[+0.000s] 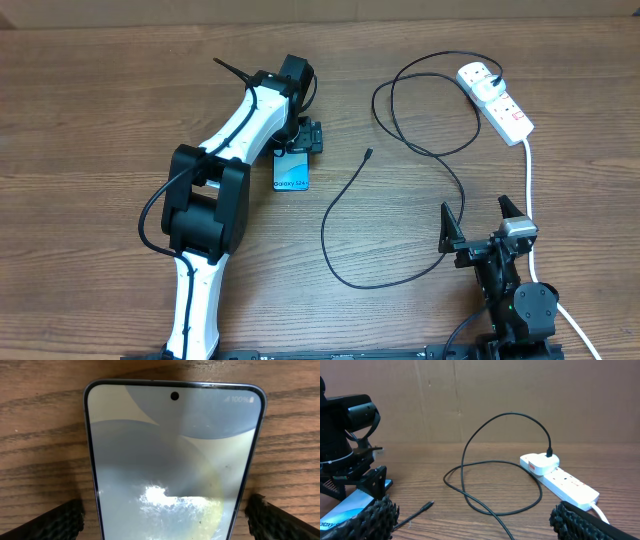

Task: Plug charger to phone and switch on socket
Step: 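Close the left gripper on the phone's top end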

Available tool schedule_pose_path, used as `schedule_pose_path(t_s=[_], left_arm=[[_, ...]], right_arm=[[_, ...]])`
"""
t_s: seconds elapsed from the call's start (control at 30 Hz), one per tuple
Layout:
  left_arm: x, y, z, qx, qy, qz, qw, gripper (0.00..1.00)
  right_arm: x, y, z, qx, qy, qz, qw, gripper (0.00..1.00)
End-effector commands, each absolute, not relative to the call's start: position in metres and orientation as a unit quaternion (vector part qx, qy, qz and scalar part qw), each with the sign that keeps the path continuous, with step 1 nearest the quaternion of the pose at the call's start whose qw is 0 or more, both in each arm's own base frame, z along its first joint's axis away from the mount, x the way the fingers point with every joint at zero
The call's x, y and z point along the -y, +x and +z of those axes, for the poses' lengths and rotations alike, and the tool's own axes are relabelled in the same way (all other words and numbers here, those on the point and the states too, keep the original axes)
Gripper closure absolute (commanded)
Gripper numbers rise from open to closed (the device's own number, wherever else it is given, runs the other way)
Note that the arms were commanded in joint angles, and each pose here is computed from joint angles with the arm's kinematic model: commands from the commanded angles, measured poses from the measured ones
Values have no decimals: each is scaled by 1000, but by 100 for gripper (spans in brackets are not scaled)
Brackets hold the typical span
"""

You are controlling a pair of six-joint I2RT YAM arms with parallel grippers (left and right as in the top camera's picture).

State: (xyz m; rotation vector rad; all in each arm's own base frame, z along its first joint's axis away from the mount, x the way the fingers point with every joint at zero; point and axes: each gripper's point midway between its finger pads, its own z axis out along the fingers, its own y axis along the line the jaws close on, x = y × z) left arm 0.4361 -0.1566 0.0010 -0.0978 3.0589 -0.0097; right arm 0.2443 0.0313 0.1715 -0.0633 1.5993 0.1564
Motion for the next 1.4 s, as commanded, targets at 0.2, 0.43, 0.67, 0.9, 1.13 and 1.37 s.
schedule_pose_path(t_s=[0.2,0.43,0.67,0.9,1.13,1.37], left_arm=[[148,420,-23,-999,-33,25,9,8],[147,418,-24,-999,-33,27,7,8],[144,410,-33,-999,-33,31,-3,8],[143,408,-37,-999,-30,32,-5,11],[142,407,-37,-999,-28,33,-6,14],[142,407,-37,-999,-28,33,-8,18]], right_arm=[[-30,245,170,-715,-24,70,695,0],[-30,245,170,-715,-24,70,695,0],[-30,245,170,-715,-24,70,695,0],[-30,245,170,-715,-24,70,695,0],[-30,245,170,-715,-24,70,695,0],[-30,245,170,-715,-24,70,695,0]])
